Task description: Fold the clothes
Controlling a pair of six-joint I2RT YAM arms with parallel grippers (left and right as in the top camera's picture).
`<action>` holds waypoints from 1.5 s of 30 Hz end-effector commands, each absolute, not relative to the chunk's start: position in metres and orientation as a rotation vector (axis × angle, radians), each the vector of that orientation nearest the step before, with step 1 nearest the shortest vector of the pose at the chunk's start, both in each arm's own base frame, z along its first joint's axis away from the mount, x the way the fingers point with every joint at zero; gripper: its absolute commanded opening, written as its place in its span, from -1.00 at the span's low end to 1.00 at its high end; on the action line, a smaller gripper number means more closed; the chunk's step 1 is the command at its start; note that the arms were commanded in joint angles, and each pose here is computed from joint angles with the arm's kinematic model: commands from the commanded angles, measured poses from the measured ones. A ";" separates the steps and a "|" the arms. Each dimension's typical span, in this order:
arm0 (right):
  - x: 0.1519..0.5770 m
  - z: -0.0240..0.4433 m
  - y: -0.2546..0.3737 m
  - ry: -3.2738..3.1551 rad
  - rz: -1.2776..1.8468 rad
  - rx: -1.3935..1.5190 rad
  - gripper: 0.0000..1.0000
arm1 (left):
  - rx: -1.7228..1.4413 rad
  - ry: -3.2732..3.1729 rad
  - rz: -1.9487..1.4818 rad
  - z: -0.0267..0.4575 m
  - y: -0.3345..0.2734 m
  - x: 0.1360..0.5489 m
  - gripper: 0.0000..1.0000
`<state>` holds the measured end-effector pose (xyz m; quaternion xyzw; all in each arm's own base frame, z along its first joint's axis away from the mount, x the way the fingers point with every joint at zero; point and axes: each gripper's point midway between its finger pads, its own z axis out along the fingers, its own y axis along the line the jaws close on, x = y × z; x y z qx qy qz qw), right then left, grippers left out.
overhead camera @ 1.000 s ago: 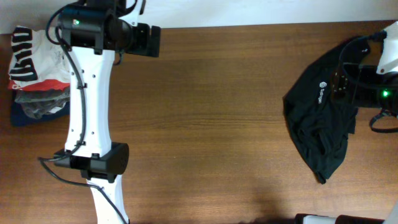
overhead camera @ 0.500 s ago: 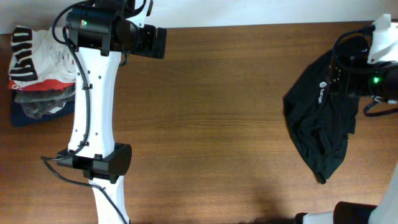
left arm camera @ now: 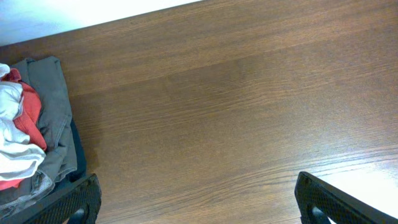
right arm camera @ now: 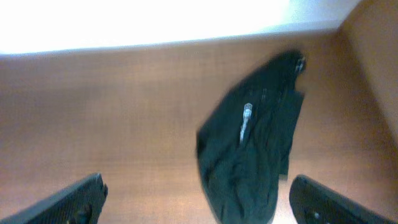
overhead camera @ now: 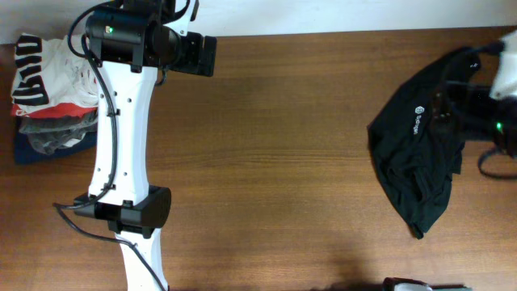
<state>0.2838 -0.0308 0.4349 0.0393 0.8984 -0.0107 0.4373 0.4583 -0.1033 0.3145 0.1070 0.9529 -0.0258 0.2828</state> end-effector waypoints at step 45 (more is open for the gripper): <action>0.243 0.162 0.034 1.622 0.200 -0.123 0.97 | 0.301 2.555 -0.050 0.312 -0.102 0.459 0.98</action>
